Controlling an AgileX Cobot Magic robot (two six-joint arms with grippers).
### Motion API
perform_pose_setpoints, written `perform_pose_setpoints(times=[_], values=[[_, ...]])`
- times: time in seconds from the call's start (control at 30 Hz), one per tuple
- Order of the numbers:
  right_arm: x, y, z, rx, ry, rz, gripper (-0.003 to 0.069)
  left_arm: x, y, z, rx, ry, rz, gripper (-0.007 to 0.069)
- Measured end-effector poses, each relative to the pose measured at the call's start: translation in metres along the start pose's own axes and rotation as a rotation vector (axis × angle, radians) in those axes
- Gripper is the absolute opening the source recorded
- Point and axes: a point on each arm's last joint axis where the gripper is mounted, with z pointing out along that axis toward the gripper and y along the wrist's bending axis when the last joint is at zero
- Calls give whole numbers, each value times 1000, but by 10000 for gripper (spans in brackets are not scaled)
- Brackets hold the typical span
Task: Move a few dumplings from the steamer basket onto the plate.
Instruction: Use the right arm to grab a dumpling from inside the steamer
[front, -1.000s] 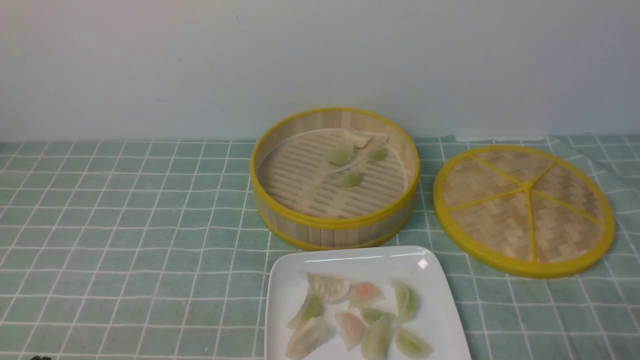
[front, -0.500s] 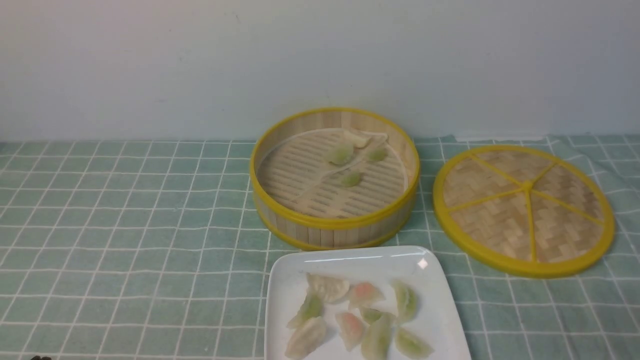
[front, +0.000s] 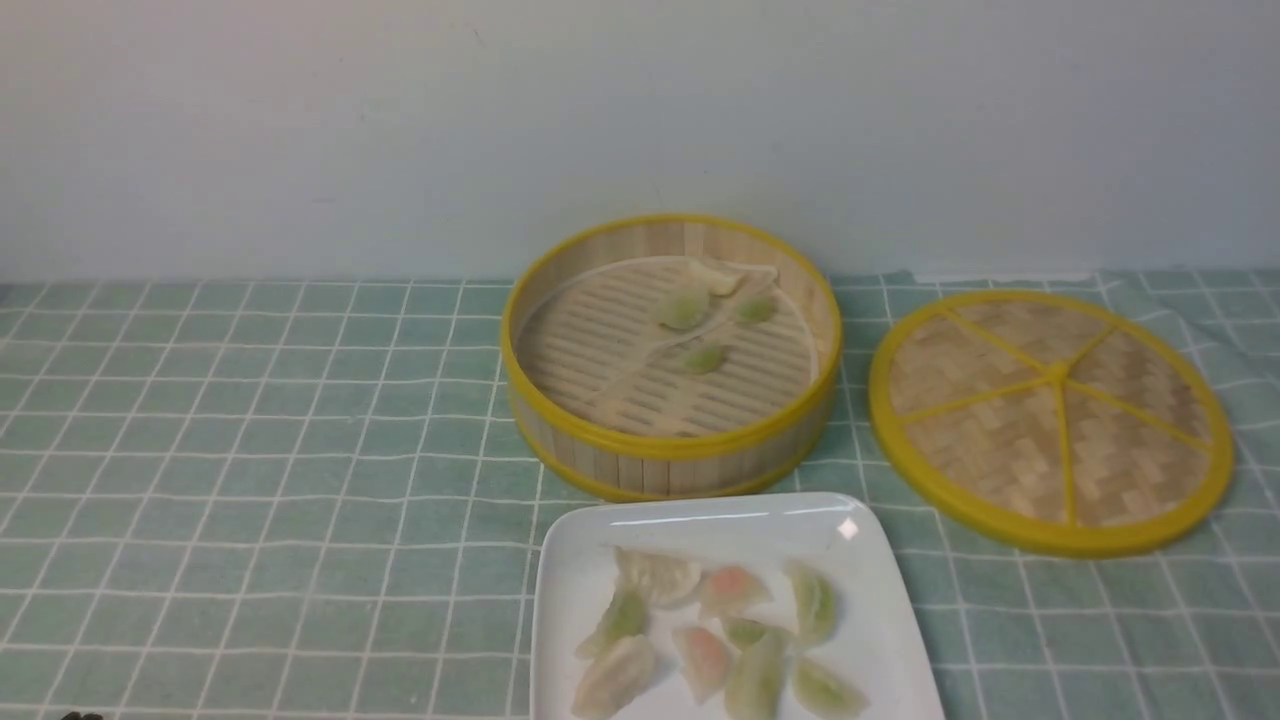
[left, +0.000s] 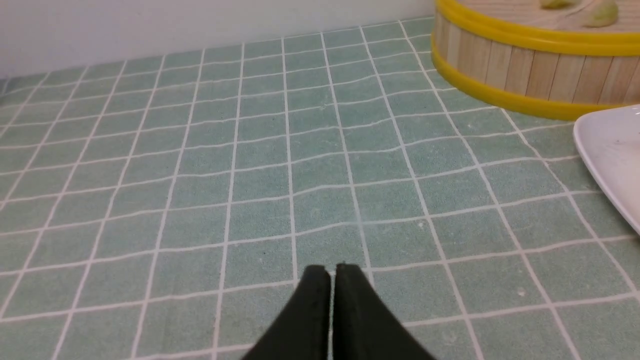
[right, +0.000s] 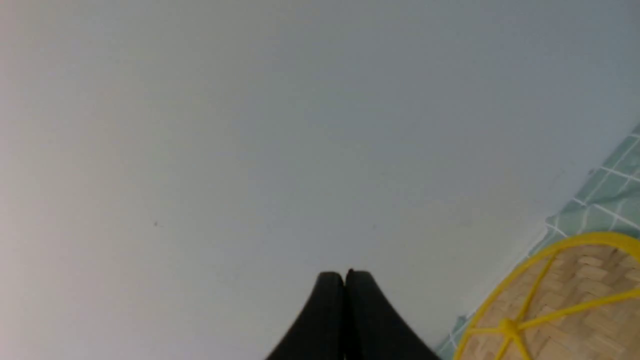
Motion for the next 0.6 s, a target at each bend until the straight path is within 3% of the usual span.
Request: perform_pose_setpoints(times=[0.13, 0.17, 0.23, 0.33, 0.43, 0.6], values=[[-23, 47, 4, -89, 136, -219, -13, 0, 0, 0, 0, 0, 0, -6], [-34, 73, 18, -76, 287, -339, -13, 0, 0, 0, 0, 0, 0, -6], [-38, 87, 38, -28, 444, -418, -13, 0, 0, 0, 0, 0, 0, -6], [-41, 99, 68, 46, 658, -526, -13, 0, 0, 0, 0, 1, 0, -6], [-31, 101, 131, 130, 967, -655, -13, 0, 0, 0, 0, 1, 0, -6], [1, 112, 210, 71, 1213, -761, -13, 0, 0, 0, 0, 1, 0, -6]])
